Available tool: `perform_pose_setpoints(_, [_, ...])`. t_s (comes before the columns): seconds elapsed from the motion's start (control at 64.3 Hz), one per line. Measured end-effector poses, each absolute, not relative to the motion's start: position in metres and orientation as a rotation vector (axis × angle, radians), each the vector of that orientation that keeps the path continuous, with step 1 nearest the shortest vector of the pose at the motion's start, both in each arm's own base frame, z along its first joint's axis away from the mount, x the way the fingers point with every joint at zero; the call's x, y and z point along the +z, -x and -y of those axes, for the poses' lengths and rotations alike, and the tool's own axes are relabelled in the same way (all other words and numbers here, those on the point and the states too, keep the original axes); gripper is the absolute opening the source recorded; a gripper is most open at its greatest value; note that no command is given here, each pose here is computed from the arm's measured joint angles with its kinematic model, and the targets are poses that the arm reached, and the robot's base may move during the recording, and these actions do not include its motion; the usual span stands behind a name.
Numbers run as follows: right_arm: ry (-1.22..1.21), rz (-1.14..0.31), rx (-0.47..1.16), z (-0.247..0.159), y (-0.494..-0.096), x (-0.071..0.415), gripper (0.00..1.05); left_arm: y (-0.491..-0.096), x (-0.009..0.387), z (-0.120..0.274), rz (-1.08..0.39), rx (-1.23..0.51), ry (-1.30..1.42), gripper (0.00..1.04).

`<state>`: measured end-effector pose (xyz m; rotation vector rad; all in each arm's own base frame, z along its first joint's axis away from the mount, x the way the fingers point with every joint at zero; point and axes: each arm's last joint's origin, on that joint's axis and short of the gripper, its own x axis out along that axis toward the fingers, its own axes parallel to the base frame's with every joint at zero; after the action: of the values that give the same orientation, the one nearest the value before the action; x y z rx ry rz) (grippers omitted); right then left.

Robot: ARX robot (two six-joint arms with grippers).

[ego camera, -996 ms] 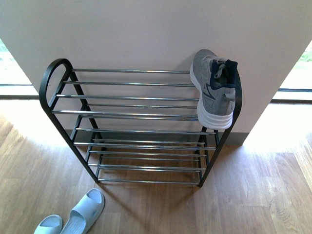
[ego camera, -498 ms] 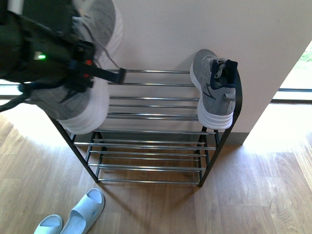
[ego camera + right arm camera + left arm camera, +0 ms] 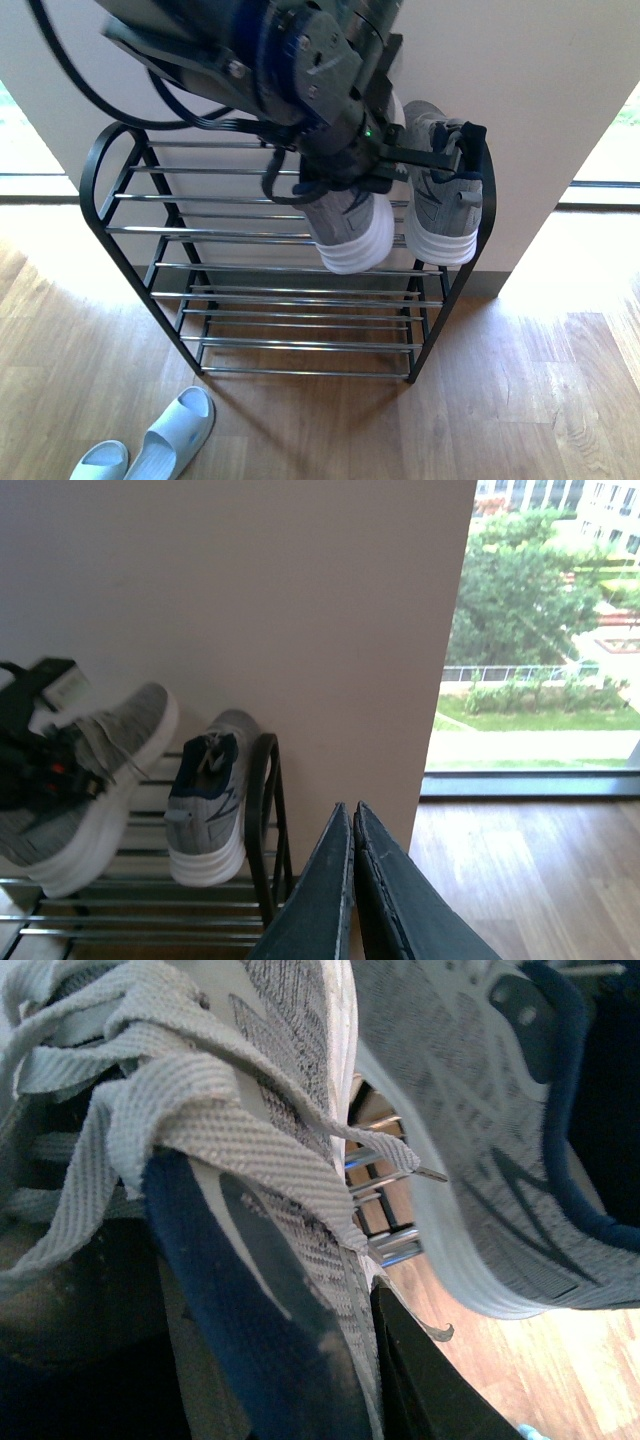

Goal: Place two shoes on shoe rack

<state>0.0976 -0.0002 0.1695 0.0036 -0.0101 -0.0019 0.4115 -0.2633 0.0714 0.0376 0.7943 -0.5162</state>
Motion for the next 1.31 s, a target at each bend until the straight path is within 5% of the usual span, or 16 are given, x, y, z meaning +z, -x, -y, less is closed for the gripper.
perform_pose_setpoints(0.218, [-0.004,0.014,-0.002,0.0,-0.097,0.17,0.02,-0.447,0.051,0.285,-0.827,-0.496,-0.04,0.03])
perform_pose_setpoints(0.451, [-0.004,0.015,-0.002,0.0,-0.097,0.17,0.02,-0.445,0.061,0.281,-0.735,-0.44,-0.099,0.45])
perform_pose_setpoints(0.731, [-0.004,0.015,-0.002,0.0,-0.097,0.17,0.02,-0.386,0.164,0.24,-0.445,-0.264,-0.058,0.96])
perform_pose_setpoints(1.198, [-0.003,0.015,-0.003,0.0,-0.097,0.17,0.02,-0.197,0.193,0.084,-0.371,0.186,0.004,0.95])
perform_pose_setpoints(1.307, [-0.003,0.015,-0.001,0.0,-0.097,0.17,0.2,-0.192,0.195,0.079,-0.265,0.091,0.058,0.88])
